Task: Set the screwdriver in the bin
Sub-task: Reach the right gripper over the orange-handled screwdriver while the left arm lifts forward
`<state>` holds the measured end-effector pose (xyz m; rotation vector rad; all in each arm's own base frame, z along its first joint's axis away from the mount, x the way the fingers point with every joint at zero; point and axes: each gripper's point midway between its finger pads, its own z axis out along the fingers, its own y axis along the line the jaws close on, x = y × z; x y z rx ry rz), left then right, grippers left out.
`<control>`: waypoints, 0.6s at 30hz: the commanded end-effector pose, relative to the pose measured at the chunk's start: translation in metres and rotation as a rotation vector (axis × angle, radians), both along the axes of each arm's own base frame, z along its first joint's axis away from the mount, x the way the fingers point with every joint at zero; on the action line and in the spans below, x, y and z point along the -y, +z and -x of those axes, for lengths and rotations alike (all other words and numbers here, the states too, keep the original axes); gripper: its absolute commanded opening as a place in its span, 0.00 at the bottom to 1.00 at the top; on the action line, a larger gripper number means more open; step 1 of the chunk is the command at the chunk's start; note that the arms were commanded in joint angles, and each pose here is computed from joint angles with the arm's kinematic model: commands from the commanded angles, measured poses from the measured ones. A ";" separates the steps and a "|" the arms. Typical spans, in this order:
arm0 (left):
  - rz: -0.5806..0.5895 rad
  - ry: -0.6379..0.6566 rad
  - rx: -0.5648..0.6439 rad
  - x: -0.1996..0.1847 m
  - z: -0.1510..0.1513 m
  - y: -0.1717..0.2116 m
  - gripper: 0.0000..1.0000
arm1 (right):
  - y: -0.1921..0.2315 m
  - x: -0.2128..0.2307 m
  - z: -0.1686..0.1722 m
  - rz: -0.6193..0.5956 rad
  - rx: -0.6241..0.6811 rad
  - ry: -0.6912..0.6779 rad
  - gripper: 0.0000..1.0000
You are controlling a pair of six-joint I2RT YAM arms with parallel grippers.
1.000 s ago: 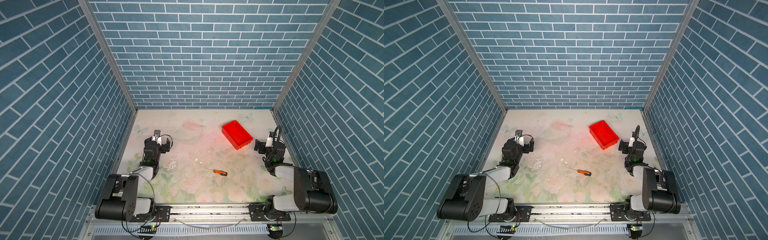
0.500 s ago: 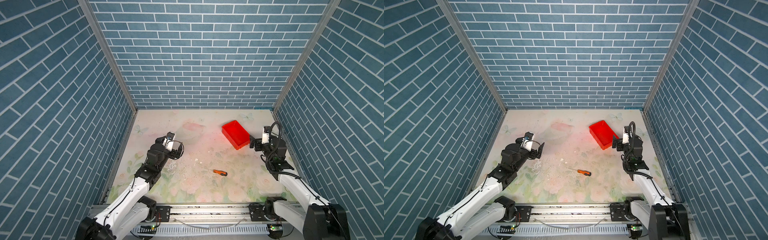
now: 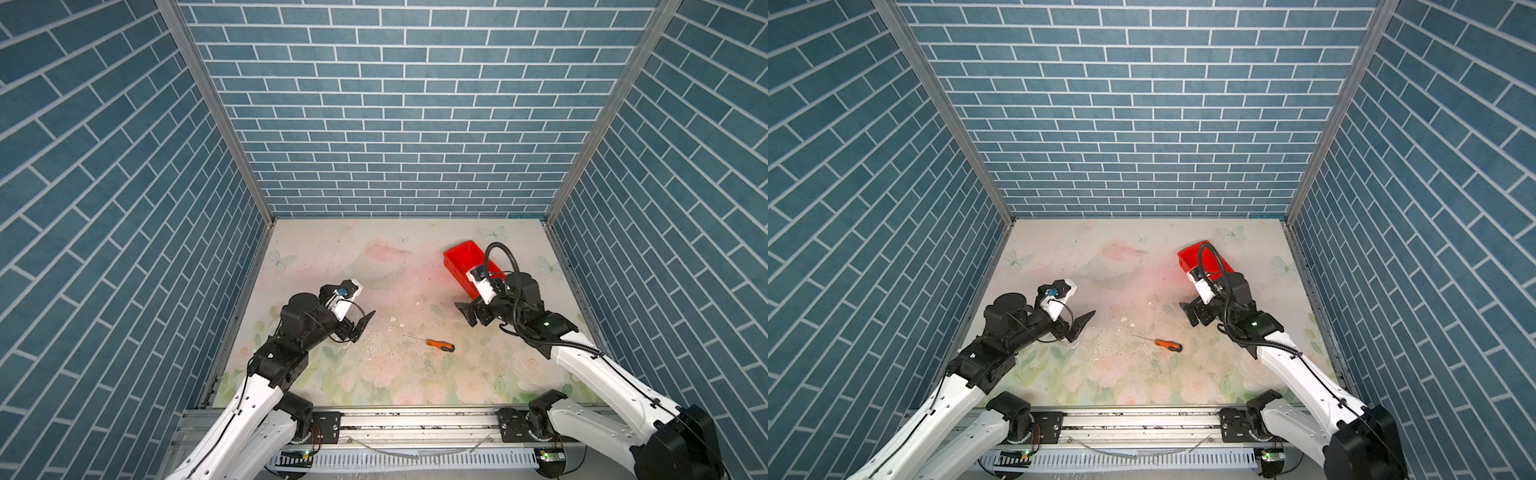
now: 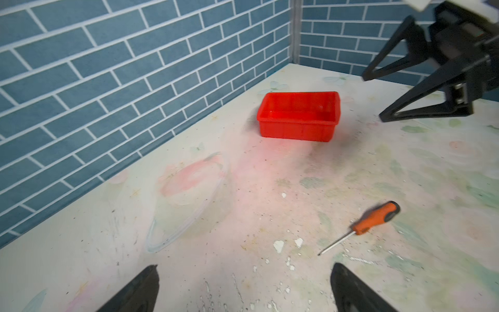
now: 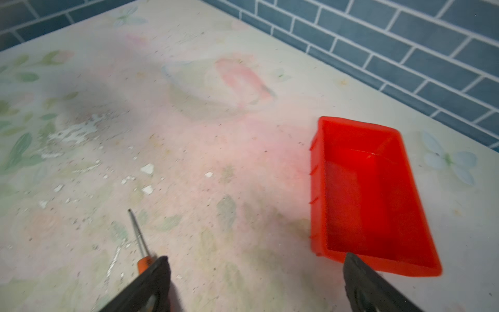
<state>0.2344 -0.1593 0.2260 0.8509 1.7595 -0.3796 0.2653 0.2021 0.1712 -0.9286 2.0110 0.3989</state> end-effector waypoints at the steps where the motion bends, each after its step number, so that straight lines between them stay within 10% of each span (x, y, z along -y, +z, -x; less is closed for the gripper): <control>1: -0.016 -0.132 -0.023 0.009 0.028 -0.008 1.00 | -0.020 -0.020 0.030 0.102 -0.097 0.135 0.99; 18: -0.027 -0.193 -0.010 0.006 0.053 -0.030 1.00 | -0.116 -0.055 0.066 0.446 -0.422 0.202 0.99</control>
